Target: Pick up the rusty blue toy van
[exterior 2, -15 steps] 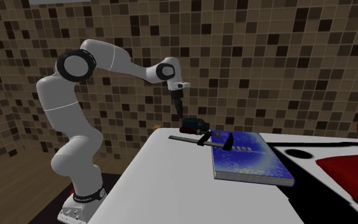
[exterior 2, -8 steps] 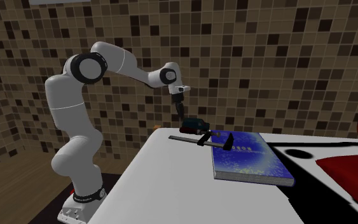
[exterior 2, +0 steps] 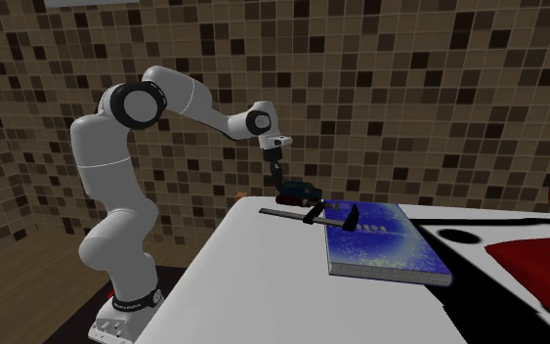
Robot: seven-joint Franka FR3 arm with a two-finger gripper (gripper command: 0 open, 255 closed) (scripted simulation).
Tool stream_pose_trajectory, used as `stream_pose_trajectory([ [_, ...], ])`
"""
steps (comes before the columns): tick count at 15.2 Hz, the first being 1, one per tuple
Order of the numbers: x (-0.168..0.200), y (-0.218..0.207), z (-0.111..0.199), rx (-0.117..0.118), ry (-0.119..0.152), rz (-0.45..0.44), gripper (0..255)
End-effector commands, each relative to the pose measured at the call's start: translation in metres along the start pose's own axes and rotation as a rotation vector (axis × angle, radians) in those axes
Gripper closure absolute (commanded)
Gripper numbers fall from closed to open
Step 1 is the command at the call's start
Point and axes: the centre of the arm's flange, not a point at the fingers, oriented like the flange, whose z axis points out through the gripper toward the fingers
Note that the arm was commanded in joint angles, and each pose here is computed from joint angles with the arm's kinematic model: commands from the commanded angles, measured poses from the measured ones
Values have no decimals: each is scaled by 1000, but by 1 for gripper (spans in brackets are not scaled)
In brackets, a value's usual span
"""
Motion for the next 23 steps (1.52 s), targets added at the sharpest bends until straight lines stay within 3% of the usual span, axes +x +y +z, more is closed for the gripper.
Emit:
stream_pose_trajectory([
  [1, 0, 0, 1, 0, 0, 0, 255],
  [7, 0, 0, 0, 0, 0, 0, 255],
  [23, 12, 14, -78, 0, 0, 0, 255],
])
